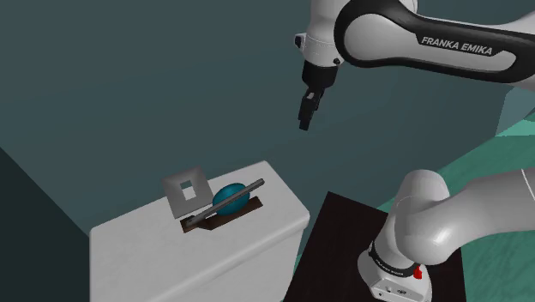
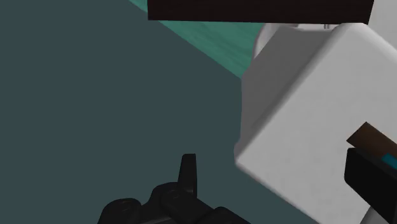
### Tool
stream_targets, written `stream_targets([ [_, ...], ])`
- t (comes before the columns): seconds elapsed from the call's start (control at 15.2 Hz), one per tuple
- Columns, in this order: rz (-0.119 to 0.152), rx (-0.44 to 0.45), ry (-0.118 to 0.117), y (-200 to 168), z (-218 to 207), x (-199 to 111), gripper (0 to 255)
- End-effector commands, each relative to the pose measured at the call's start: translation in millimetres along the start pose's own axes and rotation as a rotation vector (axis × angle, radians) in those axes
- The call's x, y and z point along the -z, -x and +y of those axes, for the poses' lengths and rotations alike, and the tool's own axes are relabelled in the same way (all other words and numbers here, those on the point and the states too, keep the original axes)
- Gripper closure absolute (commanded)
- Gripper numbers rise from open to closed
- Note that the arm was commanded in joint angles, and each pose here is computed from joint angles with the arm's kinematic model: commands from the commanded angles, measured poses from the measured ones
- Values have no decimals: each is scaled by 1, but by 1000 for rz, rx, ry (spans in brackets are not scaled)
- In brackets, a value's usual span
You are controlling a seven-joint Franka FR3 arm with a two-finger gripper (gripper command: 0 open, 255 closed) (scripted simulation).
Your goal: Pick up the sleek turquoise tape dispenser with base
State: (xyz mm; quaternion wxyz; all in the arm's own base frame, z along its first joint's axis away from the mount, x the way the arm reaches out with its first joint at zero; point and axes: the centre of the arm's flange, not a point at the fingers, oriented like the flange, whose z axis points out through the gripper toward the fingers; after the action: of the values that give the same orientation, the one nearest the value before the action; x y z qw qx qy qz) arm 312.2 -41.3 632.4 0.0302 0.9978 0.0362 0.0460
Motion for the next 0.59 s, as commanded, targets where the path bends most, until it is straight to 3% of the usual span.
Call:
stream_targets([
  [0.0, 0, 0, 0, 0, 0, 0, 0],
  [0.53, -70, 321, -9, -83, -71, -29, 0],
])
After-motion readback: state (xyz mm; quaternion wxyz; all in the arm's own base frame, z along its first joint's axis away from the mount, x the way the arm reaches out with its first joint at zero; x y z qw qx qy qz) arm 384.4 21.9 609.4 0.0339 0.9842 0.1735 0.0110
